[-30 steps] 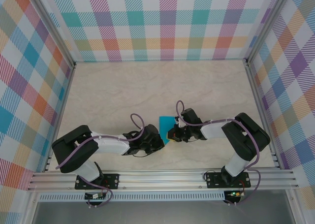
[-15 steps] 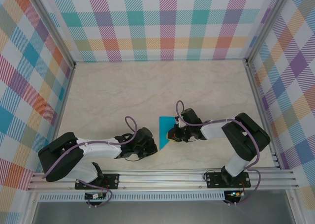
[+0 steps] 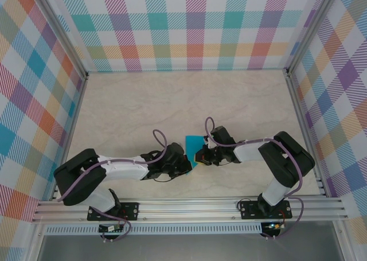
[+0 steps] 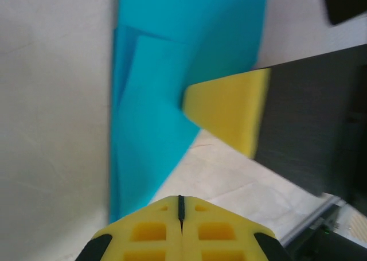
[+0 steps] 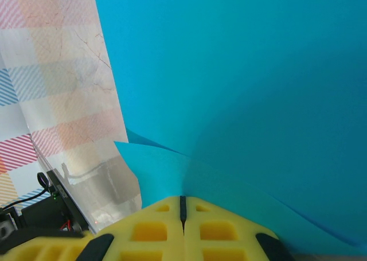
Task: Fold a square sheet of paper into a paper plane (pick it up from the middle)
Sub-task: Third fold the triangle at the center of the table.
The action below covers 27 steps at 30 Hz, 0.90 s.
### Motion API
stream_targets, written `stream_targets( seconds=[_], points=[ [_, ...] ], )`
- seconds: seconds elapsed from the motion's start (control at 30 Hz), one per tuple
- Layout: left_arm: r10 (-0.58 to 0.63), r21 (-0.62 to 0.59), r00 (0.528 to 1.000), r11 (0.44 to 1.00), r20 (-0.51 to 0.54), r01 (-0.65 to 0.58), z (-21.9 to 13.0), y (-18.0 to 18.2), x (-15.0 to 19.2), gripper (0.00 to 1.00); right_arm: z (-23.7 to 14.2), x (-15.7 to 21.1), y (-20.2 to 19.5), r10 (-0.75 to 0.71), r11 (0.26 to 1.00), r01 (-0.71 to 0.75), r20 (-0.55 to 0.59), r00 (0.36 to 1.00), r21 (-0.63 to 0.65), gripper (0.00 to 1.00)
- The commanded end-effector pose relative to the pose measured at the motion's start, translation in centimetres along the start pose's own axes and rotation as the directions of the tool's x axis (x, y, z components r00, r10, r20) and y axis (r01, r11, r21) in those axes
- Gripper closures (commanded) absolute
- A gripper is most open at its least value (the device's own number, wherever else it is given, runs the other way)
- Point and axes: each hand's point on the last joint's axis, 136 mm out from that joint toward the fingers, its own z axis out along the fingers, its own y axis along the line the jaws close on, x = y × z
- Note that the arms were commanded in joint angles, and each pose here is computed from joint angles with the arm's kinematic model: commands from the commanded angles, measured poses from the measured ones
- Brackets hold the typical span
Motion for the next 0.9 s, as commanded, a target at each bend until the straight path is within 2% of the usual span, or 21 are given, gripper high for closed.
stream_targets(
  seconds=[0.0, 0.17, 0.3, 0.43, 0.6, 0.87],
  points=[
    [-0.023, -0.025, 0.999, 0.999, -0.032, 0.022, 0.8, 1.1, 0.6, 1.00, 0.2, 1.4, -4.7, 0.080, 0.983, -0.078, -0.005, 0.997, 0.167, 0.98],
    [-0.060, -0.117, 0.998, 0.992, -0.020, 0.057, 0.0, 4.5, 1.2, 1.00, 0.1, 1.6, -4.9, 0.079, 0.982, -0.077, -0.005, 0.997, 0.174, 0.98],
    [-0.044, -0.164, 0.998, 0.986, -0.039, 0.037, -1.0, 6.1, 1.9, 1.00, 0.0, 1.5, -5.0, 0.080, 0.981, -0.078, -0.003, 0.997, 0.180, 0.97],
    [-0.026, -0.162, 0.997, 0.987, -0.070, 0.014, -1.6, 6.6, 2.7, 1.00, 0.0, 1.5, -5.0, 0.081, 0.979, -0.079, -0.004, 0.997, 0.186, 0.98],
    [0.033, -0.086, 0.996, 0.995, -0.087, -0.041, -2.2, 4.2, 2.6, 1.00, 0.0, 1.4, -4.8, 0.080, 0.980, -0.078, -0.004, 0.997, 0.184, 0.98],
    [0.056, 0.001, 0.997, 0.998, 0.047, -0.056, -2.2, -0.2, -0.6, 1.00, 0.1, 1.5, -5.0, 0.084, 0.979, -0.081, -0.007, 0.996, 0.187, 0.97]
  ],
)
